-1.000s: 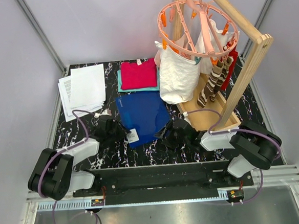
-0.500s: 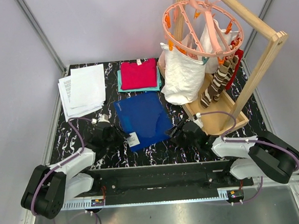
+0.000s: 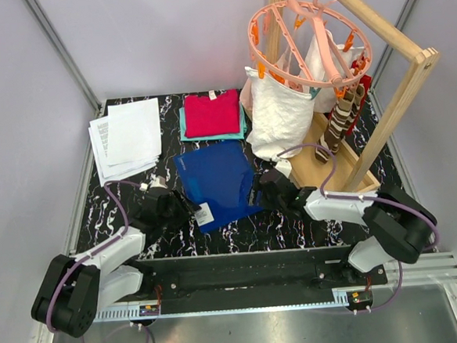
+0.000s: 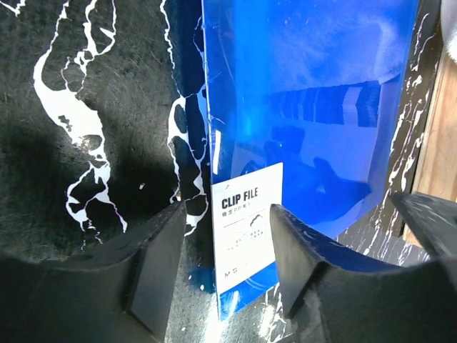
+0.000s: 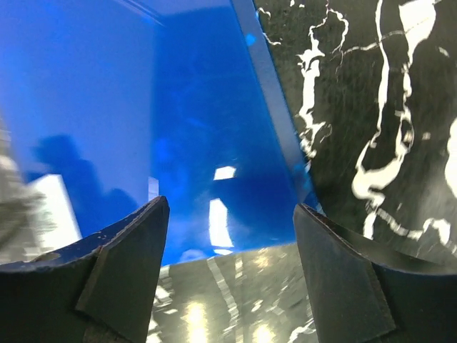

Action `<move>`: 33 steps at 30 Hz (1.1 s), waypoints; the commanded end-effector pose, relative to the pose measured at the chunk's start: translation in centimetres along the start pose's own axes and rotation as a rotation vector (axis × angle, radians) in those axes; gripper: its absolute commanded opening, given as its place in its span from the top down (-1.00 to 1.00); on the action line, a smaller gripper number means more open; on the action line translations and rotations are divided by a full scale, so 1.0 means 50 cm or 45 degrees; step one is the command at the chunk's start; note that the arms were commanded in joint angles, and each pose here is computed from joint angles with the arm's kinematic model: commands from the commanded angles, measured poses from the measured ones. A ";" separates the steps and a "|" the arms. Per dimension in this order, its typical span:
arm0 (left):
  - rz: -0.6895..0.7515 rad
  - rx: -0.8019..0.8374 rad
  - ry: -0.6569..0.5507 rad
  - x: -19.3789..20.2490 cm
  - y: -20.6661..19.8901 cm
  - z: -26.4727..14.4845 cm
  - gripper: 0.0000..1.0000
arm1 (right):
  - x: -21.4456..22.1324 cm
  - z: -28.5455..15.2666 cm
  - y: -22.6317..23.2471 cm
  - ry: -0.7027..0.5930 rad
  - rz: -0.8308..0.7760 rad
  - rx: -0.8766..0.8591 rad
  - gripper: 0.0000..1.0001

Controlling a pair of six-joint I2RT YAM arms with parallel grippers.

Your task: Put the files into the folder

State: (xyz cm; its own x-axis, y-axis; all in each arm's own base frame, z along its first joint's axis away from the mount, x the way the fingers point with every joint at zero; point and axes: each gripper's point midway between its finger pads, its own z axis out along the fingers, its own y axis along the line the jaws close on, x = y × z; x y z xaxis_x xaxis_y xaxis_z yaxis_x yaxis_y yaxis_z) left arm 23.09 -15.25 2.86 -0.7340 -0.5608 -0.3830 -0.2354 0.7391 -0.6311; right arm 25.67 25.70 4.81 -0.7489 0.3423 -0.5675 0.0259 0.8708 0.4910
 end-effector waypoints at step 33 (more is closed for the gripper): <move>0.010 -0.034 0.022 0.013 0.021 0.020 0.09 | 0.037 -0.042 0.185 0.312 -0.007 -0.783 -0.84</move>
State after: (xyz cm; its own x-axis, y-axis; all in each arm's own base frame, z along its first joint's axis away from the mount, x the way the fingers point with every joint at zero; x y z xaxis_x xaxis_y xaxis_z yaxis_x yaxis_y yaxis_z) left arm 24.06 -15.44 2.45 -0.7279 -0.5629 -0.3916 -0.2352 0.7414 -0.6285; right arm 25.04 31.11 6.05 -0.8462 0.1909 -0.4975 -0.2592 0.6684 0.6972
